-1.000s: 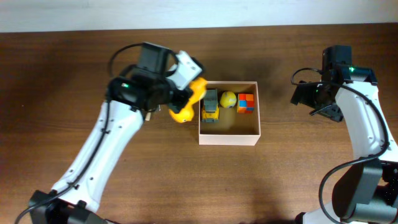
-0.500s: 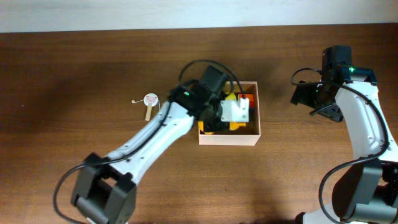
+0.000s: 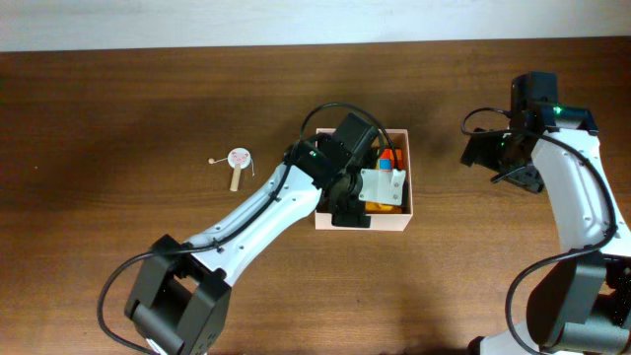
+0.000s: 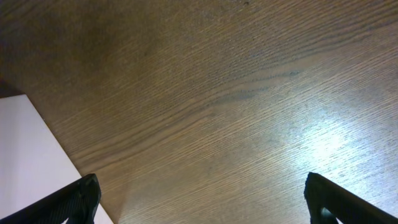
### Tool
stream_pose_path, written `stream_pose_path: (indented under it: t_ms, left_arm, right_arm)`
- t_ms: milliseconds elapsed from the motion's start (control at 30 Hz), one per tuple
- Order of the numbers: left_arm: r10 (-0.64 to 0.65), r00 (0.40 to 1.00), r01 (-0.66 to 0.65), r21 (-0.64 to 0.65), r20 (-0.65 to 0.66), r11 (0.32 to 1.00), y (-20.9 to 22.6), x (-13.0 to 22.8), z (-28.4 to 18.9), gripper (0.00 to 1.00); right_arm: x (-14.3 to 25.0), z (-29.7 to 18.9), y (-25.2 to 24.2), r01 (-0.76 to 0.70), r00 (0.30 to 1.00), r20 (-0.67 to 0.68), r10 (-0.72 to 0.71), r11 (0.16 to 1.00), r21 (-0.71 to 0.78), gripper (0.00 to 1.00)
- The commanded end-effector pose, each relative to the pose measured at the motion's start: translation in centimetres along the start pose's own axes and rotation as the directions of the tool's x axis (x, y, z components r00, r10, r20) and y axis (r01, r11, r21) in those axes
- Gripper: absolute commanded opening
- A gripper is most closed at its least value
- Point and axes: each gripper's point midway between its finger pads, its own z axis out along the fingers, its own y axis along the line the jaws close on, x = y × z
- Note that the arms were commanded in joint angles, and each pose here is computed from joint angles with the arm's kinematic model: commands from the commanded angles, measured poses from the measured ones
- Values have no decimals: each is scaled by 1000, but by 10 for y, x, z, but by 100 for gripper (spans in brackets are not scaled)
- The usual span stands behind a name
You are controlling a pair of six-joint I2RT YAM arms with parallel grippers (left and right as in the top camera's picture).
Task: Pack container
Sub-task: 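Release the orange toy in the box front and lift the left gripper, then lower the left gripper onto the pig rattle drum handle and grasp it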
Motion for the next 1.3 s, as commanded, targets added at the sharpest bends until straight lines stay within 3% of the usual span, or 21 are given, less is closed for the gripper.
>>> stream_pose_path:
  t_ms: [0, 100, 133, 267, 333, 367, 467, 600, 667, 933, 1100, 1267]
  left_arm:
    - [-152, 988, 143, -213, -29, 967, 54, -6, -36, 99]
    - [-336, 942, 308, -397, -1, 865, 97, 3, -77, 99]
    - [-440, 896, 418, -463, 67, 782, 118, 10, -105, 99]
    - [-650, 731, 654, -484, 209, 581, 142, 44, -138, 99]
    - [-778, 572, 780, -466, 260, 418, 145, 78, -145, 99]
    - [-882, 376, 866, -445, 282, 227, 139, 119, -149, 99]
    - [-955, 158, 898, -439, 252, 33, 125, 180, -149, 99]
    - [-986, 39, 887, -460, 162, -40, 108, 236, -132, 99]
    - [-991, 32, 884, -467, 131, -33, 104, 244, -125, 99]
    - [-998, -45, 898, -439, -39, -23, 75, 256, -78, 99]
    - [-986, -132, 895, -440, -105, -73, 55, 260, -64, 99]
    - [-974, -168, 891, -446, -151, -84, 43, 262, -59, 96]
  right_arm:
    - [-2, 0, -4, -13, 1000, 9, 13, 1000, 19, 99]
    - [-2, 0, -4, -13, 1000, 9, 13, 1000, 19, 99]
    - [-2, 0, -4, -13, 1000, 9, 13, 1000, 19, 99]
    - [-2, 0, -4, -13, 1000, 9, 13, 1000, 19, 100]
    - [-2, 0, -4, -13, 1000, 9, 13, 1000, 19, 99]
    - [-2, 0, -4, -13, 1000, 9, 13, 1000, 19, 99]
    - [-2, 0, -4, -13, 1000, 9, 13, 1000, 19, 99]
    - [-2, 0, -4, -13, 1000, 9, 13, 1000, 19, 99]
    - [-2, 0, -4, -13, 1000, 9, 13, 1000, 19, 99]
    - [-2, 0, -4, -13, 1000, 9, 13, 1000, 19, 99]
    - [-2, 0, -4, -13, 1000, 9, 13, 1000, 19, 99]
    - [-2, 0, -4, -13, 1000, 9, 13, 1000, 19, 99]
